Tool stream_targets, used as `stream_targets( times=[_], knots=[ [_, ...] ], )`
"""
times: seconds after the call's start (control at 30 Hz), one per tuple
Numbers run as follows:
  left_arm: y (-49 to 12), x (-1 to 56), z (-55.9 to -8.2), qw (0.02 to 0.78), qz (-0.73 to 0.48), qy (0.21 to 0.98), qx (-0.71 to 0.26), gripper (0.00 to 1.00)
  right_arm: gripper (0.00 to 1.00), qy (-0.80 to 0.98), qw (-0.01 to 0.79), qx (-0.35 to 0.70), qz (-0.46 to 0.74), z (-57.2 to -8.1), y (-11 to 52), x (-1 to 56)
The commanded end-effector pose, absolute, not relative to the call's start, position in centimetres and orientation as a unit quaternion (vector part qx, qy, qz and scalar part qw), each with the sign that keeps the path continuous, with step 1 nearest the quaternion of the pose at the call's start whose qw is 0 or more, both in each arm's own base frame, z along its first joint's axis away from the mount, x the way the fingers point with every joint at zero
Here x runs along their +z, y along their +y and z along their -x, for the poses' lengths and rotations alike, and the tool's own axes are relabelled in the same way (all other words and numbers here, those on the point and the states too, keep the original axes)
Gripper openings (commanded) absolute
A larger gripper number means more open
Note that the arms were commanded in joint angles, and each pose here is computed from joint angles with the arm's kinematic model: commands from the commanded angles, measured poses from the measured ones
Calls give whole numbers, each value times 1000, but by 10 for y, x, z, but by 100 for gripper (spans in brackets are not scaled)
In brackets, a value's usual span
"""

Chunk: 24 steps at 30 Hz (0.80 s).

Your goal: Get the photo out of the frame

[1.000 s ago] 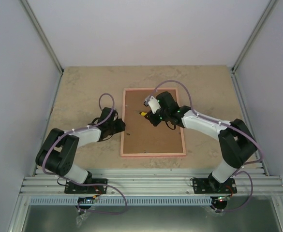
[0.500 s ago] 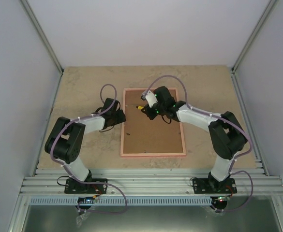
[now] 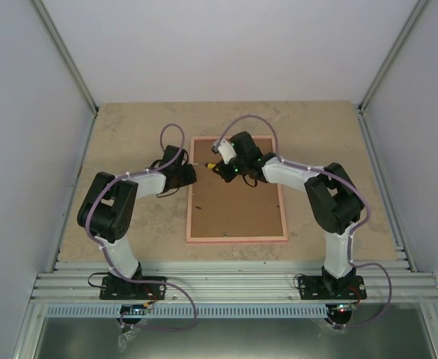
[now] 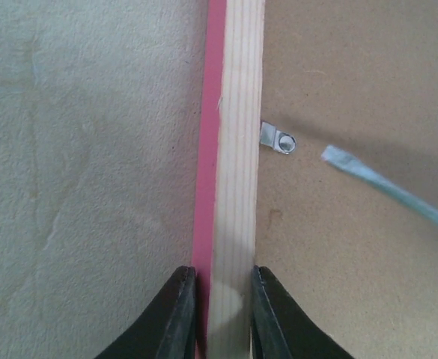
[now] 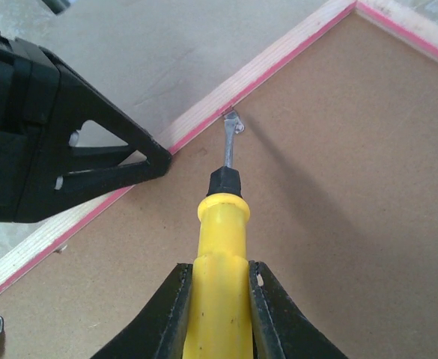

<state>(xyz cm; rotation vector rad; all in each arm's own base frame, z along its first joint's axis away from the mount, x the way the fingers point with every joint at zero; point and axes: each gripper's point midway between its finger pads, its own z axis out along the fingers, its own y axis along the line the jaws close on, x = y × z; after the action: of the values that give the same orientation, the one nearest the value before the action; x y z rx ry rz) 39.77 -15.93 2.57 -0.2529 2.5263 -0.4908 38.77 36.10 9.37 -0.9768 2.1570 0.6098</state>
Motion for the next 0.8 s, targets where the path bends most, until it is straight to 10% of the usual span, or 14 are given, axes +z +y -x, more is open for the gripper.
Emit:
stream_targets(
  times=[0.0,0.77],
  knots=[
    [-156,7,-387,240,85,951,-172,17,0,819,345,251,384,-392,370,97],
    [-160,3,-366,215,71,955,-191,8,0,822,320,265,389,-391,375,76]
  ],
)
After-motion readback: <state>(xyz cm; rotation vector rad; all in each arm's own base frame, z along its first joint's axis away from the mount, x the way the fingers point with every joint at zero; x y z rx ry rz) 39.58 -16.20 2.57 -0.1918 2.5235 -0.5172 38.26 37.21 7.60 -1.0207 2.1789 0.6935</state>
